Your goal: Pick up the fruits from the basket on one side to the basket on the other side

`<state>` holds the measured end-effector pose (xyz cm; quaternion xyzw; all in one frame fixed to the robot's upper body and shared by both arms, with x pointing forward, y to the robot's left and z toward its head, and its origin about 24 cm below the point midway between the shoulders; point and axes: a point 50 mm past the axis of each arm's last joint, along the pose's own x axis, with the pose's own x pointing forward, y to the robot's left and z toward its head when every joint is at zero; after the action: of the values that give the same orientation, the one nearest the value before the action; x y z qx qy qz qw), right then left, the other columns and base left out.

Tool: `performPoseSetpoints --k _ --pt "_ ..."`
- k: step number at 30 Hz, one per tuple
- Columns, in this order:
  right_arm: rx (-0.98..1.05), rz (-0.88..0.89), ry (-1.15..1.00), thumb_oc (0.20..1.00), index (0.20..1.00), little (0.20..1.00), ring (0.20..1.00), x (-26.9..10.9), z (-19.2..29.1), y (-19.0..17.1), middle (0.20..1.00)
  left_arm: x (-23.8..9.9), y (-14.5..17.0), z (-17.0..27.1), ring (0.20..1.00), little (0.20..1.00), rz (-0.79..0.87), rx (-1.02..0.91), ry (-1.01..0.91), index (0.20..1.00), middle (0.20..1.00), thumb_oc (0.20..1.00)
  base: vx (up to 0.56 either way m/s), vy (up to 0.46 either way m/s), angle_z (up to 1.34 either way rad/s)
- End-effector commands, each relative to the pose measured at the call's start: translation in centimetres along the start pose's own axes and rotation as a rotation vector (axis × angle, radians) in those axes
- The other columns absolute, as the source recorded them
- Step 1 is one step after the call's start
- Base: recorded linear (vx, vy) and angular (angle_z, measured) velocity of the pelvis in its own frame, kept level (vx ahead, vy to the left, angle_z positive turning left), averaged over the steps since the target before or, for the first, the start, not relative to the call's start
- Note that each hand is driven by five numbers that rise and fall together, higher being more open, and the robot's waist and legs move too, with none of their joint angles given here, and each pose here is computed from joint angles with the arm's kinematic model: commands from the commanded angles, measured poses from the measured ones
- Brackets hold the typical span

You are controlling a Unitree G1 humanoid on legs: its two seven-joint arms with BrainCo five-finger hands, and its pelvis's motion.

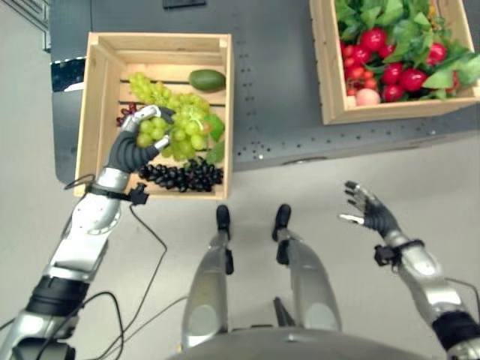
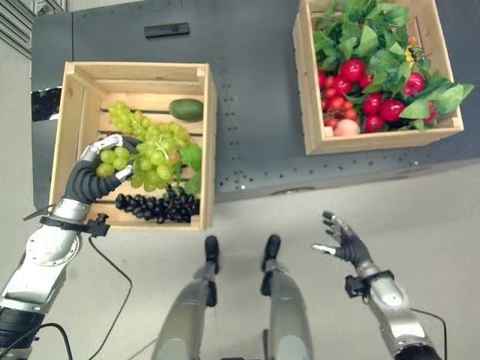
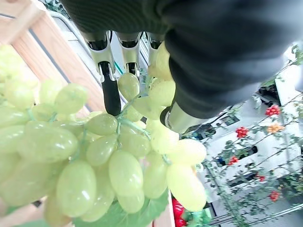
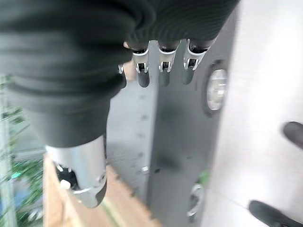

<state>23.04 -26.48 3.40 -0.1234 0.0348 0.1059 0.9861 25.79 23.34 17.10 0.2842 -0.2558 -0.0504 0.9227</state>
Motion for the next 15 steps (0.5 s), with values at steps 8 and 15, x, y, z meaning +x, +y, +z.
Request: performPoseSetpoints --k 8,15 --pt "-0.082 0.051 -0.267 1.0 1.0 1.0 1.0 1.5 7.5 -2.0 1.0 1.2 -0.4 4.5 0.2 0.2 -0.04 -0.272 -0.262 0.2 0.2 0.2 0.03 0.002 0.06" --pt "-0.105 0.151 -0.346 1.0 1.0 1.0 1.0 2.0 10.1 -1.0 1.0 1.0 -1.2 5.0 0.2 0.2 -0.103 -0.345 -0.278 0.2 0.2 0.2 0.01 -0.003 0.06"
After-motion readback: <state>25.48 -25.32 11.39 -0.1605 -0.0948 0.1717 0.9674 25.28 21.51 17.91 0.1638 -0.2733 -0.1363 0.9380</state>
